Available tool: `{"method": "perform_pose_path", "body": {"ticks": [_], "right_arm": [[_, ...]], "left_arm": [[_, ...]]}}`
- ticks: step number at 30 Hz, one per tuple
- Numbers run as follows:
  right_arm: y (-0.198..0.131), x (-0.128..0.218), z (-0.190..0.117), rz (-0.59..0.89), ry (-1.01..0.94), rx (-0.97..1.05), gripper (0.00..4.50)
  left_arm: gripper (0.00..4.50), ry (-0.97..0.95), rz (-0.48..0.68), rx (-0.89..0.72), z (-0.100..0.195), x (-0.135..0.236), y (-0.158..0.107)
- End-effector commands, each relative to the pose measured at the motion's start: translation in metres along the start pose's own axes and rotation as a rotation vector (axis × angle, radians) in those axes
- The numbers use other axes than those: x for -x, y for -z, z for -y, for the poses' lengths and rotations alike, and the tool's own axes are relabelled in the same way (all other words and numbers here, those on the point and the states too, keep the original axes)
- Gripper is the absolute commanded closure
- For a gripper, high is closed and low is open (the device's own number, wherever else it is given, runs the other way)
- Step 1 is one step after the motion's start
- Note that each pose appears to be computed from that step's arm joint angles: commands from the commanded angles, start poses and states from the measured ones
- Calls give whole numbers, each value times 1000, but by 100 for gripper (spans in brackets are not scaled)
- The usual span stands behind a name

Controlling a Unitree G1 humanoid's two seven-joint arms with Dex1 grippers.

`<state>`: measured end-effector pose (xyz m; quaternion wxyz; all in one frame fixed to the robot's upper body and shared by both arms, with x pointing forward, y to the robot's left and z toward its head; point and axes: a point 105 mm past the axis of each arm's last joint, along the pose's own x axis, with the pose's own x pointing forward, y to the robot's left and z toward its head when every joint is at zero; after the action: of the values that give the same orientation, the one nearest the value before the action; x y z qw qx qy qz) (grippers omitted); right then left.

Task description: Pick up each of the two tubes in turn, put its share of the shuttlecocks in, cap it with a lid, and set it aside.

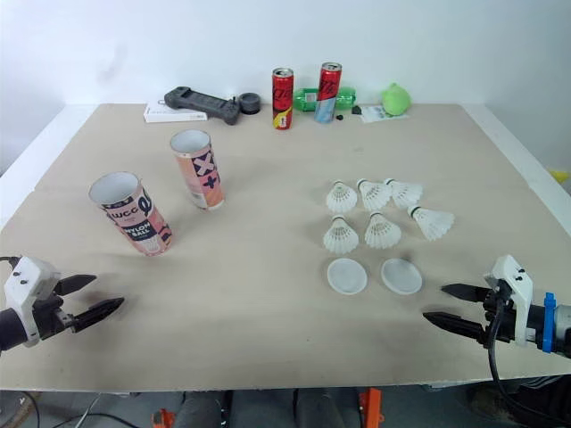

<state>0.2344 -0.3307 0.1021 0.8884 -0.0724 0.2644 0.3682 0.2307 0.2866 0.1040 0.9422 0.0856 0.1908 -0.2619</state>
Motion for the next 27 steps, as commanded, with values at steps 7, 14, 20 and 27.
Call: {"method": "perform_pose_path", "body": {"ticks": [7,14,20,27], "right_arm": [[-13,8,7,27,35,37,1],[-16,6,5,34,33,42,1],[-20,6,5,48,35,46,1],[-91,-7,-44,305,-163,122,1]], "left_arm": [[0,-93,51,-70,-16,6,-17],[0,-88,55,-66,-15,3,-17],[0,-83,60,-65,-15,2,-19],[0,-144,269,-51,-6,4,-41]]}}
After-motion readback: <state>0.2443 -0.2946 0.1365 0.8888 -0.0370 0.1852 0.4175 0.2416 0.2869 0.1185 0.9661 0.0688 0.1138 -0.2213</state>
